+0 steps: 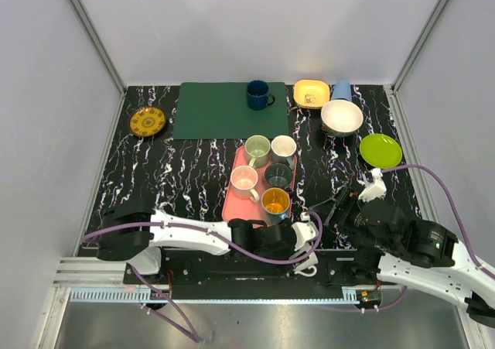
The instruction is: Turn the mug right side up
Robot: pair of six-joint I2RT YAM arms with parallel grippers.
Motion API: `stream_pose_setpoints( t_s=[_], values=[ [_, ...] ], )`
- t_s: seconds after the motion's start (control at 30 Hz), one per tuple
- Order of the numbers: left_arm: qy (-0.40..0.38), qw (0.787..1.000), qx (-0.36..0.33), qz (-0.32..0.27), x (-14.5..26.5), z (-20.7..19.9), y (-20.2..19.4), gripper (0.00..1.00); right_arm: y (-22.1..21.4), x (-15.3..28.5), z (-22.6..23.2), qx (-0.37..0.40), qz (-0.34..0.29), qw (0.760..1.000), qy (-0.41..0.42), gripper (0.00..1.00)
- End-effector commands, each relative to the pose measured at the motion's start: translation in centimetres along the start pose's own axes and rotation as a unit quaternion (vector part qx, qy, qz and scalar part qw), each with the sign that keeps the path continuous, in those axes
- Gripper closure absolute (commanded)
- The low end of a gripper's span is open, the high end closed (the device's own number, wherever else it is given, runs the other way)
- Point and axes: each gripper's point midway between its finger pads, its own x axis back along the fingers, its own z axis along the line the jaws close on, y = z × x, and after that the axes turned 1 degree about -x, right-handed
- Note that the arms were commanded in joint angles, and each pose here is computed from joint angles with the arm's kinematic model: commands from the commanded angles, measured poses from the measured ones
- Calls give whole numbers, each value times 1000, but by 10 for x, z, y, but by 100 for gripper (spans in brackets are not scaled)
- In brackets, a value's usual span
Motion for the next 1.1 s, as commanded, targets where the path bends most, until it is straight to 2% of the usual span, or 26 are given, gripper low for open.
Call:
stream_pose_setpoints(
  t_s=[0.0, 0.33, 0.4, 0.47, 0.6, 0.7, 0.73, 0.83, 0.9, 1.07],
  values=[
    [-40, 999, 2, -5, -1, -11, 11, 21, 17, 10, 16, -2, -29, 999, 28, 22],
    [-102, 993, 10, 55, -19, -32, -17, 27, 18, 10, 16, -2, -32, 999, 30, 21],
    [-112, 992, 12, 62, -22, -36, -22, 31, 18, 10, 17, -3, -32, 999, 32, 21],
    [-119, 991, 17, 65, -22, -37, -27, 37, 18, 11, 16, -5, -32, 999, 31, 21],
    [-122, 991, 23, 54, -19, -38, -25, 59, 19, 12, 16, -6, -32, 999, 33, 21],
    [-121, 991, 25, 49, -17, -37, -24, 70, 19, 11, 16, -5, -33, 999, 32, 21],
    [-121, 991, 26, 49, -17, -38, -23, 79, 19, 11, 17, -5, -32, 999, 33, 21],
    [-121, 991, 30, 37, -12, -39, -15, 95, 20, 12, 19, -3, -33, 999, 35, 21],
    [-115, 993, 33, 25, -5, -37, -7, 100, 21, 13, 20, -2, -35, 999, 37, 21],
    [-90, 995, 34, -8, 17, -33, 13, 100, 30, 20, 27, 0, -50, 997, 53, 21]
  ],
)
